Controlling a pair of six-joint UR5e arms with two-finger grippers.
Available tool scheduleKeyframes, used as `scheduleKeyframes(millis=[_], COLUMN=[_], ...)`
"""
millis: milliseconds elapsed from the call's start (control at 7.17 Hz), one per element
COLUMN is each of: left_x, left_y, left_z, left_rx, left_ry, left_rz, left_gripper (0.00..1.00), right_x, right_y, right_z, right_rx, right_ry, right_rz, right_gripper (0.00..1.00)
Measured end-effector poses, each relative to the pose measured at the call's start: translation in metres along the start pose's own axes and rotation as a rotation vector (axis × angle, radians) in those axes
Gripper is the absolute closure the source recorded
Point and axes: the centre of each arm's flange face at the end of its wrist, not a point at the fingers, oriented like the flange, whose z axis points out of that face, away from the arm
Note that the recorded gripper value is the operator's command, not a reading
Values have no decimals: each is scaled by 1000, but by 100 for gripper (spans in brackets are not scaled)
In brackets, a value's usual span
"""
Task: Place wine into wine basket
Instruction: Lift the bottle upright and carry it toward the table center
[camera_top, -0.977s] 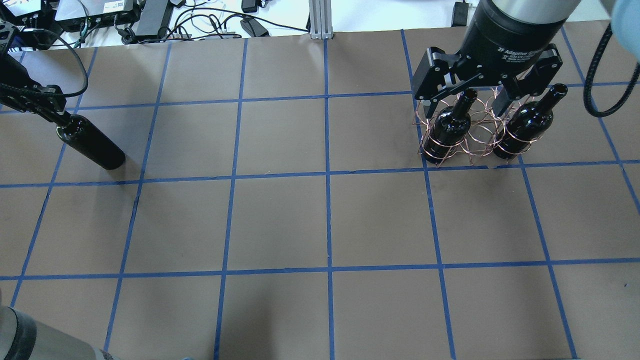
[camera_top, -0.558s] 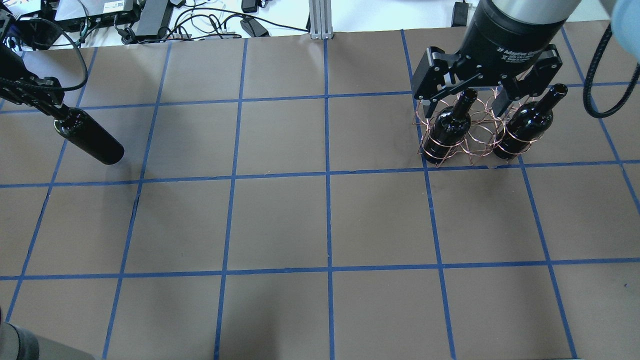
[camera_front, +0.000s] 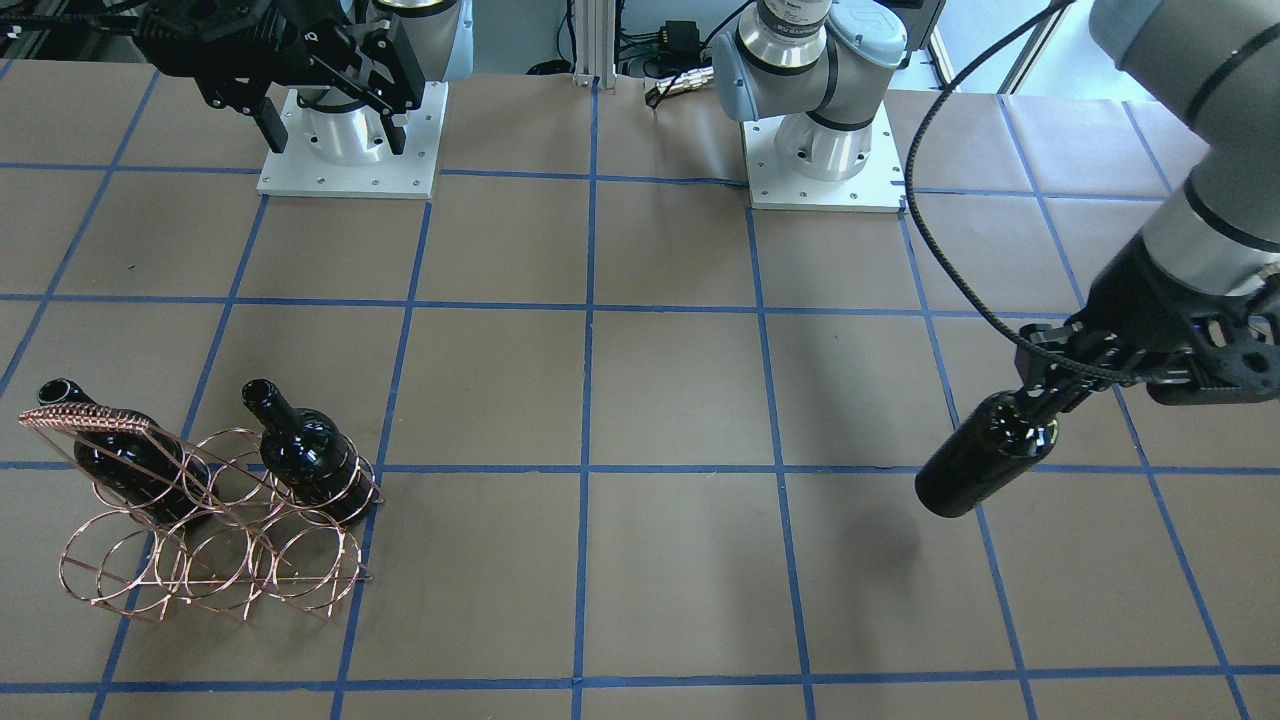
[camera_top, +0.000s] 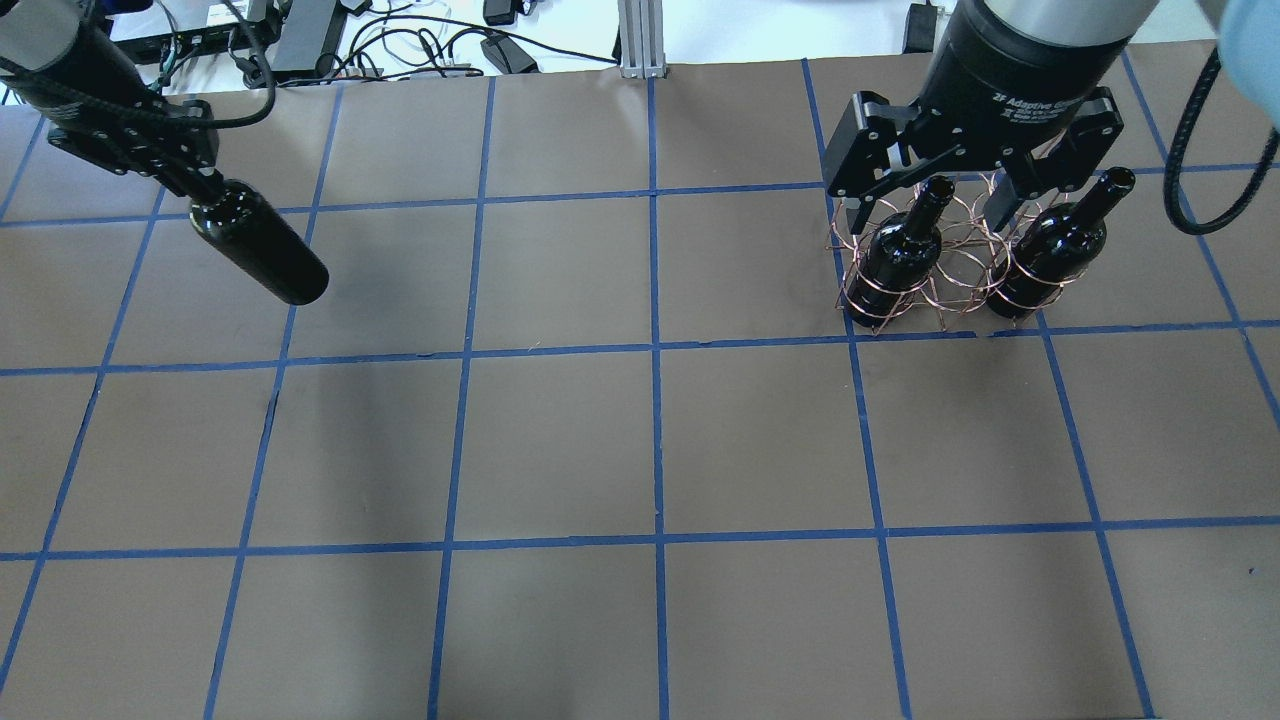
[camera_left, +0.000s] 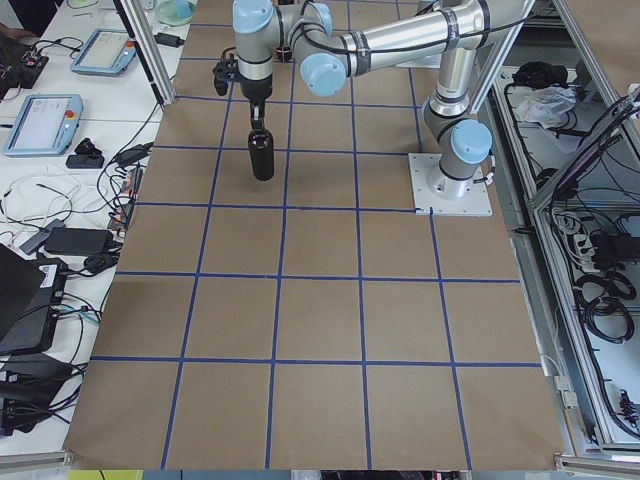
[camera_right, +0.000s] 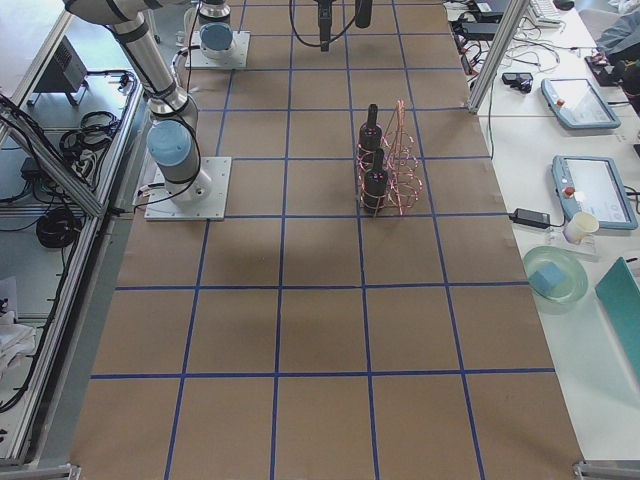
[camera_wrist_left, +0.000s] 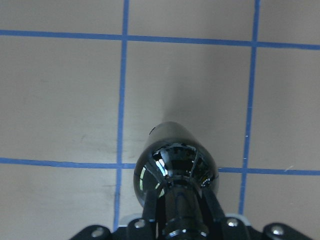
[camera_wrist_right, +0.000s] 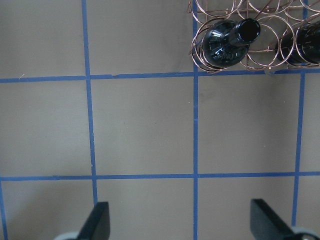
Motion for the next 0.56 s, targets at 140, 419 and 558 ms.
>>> scheduleKeyframes(millis=[140, 419, 558], left_x=[45, 128, 159], left_y=[10, 39, 56], left_z=[-6, -1, 4], left_rx=[7, -8, -20], left_ry=[9, 24, 27], left_rz=[-36, -83, -85], left_gripper=[100, 100, 100], right_x=[0, 0, 0], right_y=[0, 0, -1], right_z=[0, 1, 1], right_rx=[-1, -1, -1], right_ry=[1, 3, 3], right_rz=[0, 0, 0], right_gripper=[0, 0, 0])
